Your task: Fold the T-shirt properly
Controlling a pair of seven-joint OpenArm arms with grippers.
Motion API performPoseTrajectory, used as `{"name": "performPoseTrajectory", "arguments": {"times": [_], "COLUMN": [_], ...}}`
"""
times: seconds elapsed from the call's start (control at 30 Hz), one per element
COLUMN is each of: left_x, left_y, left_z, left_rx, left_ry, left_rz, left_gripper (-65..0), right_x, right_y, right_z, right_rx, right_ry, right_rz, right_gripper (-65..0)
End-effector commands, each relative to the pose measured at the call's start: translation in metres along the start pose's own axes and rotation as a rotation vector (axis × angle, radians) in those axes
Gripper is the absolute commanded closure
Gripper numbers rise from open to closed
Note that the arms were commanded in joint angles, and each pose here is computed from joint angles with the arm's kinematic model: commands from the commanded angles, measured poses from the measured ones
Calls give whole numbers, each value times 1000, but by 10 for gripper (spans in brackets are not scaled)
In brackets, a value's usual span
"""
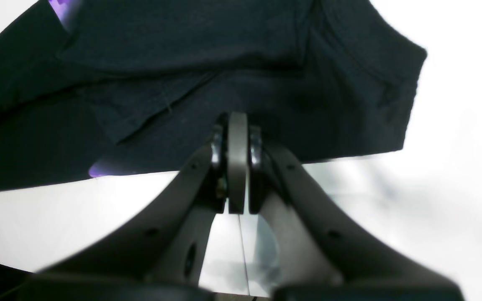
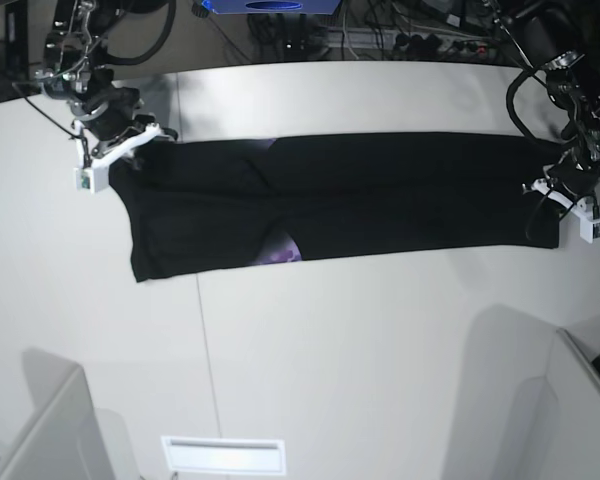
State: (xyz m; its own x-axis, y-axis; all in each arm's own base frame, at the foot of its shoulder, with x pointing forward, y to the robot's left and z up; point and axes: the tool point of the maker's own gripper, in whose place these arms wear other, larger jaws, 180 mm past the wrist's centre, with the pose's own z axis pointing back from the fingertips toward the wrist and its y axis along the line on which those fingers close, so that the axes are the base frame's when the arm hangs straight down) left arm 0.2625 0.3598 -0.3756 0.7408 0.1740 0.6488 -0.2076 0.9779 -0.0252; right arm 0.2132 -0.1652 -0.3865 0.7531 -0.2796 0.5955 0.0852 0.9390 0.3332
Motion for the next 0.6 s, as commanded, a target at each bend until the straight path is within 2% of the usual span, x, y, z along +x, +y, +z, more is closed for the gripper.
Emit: {"name": "performPoseTrajectory", "arguments": {"times": [0.0,0.2,0.37,0.57], "left_x": [20,25,14,13], "left_y": [3,-19,-52,-95], "left_z": [11,37,39,40], "left_rx": [14,15,-39,-121], "left_ry": [-64,-121,-66,-80], "left_rz": [-38,-109,-161,-196], "left_gripper": [0,0,0,0], "right_x": [13,14,16,16], "right_y": [3,3,4,10], "right_z": [3,3,3,0], "right_rx": [14,14,16,29], "right_ry": [-46,-47,-53,-56], "right_rz": [12,12,14,-10], "right_gripper": [0,0,0,0]}}
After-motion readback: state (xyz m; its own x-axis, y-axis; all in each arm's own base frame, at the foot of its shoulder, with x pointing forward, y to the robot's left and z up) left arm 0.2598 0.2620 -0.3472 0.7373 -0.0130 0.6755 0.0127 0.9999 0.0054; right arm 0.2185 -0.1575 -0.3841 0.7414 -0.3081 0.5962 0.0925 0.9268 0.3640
